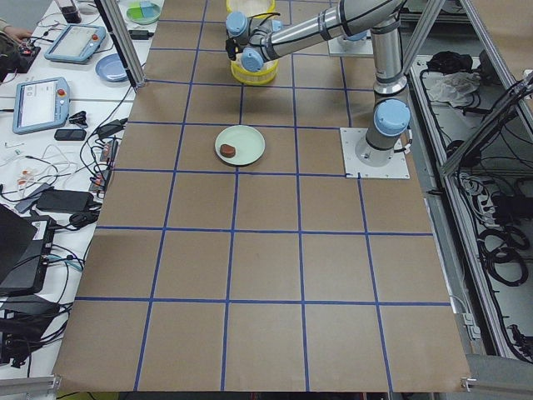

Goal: Stack buns with steamer

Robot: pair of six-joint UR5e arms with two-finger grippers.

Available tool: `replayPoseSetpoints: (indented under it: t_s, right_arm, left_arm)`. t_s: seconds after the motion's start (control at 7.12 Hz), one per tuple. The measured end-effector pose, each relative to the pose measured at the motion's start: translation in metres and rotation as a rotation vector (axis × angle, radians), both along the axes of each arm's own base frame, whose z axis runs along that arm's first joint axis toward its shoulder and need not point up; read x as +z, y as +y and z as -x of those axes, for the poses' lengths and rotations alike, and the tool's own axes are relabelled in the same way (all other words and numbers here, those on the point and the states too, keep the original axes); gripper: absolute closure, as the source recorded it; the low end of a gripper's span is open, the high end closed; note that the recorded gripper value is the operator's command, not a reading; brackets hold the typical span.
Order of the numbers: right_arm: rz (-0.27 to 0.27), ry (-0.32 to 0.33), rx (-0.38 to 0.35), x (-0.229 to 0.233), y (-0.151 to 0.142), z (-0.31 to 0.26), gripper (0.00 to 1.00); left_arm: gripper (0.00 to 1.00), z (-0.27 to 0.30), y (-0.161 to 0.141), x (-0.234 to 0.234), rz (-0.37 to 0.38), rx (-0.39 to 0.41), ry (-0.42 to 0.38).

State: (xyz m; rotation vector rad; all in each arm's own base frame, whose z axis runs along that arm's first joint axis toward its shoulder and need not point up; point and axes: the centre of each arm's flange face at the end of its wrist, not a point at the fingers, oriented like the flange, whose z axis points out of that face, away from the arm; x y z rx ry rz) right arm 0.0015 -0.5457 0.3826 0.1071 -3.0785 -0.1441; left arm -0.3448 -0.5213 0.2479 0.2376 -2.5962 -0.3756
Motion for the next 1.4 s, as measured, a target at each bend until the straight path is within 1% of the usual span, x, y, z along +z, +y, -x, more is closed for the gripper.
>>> replayPoseSetpoints:
  t_s: [0.28,0.42,0.56,0.7,0.84,0.98,1.12,1.26,1.4]
  right_arm:
    - [-0.027,0.019,-0.024,-0.014,0.007,-0.020,1.00]
    - [-0.034,0.018,-0.037,-0.019,0.008,-0.029,1.00]
    - [-0.035,0.016,-0.032,-0.023,0.009,-0.051,1.00]
    - [-0.019,0.015,-0.001,-0.030,0.012,-0.082,1.00]
    - [0.021,0.008,0.038,-0.044,0.017,-0.110,1.00]
    - [0.065,-0.001,0.072,-0.061,0.024,-0.127,1.00]
    - [0.093,-0.017,0.097,-0.075,0.029,-0.135,1.00]
    - [0.104,-0.046,0.110,-0.084,0.031,-0.140,1.00]
    - [0.106,-0.067,0.115,-0.089,0.030,-0.143,1.00]
  left_arm:
    - [0.02,0.000,-0.004,0.008,0.014,0.010,-0.003]
    - [0.01,-0.011,-0.013,0.018,0.058,0.005,-0.042]
    - [0.01,-0.040,-0.028,0.028,0.121,-0.022,-0.124]
    - [0.00,-0.078,-0.042,0.035,0.174,-0.069,-0.204]
    - [0.00,-0.120,-0.054,0.041,0.213,-0.123,-0.290]
    - [0.00,-0.163,-0.063,0.046,0.238,-0.187,-0.373]
    - [0.00,-0.205,-0.071,0.051,0.255,-0.238,-0.434]
    - [0.00,-0.244,-0.077,0.053,0.265,-0.275,-0.464]
    - [0.00,-0.274,-0.081,0.052,0.272,-0.314,-0.477]
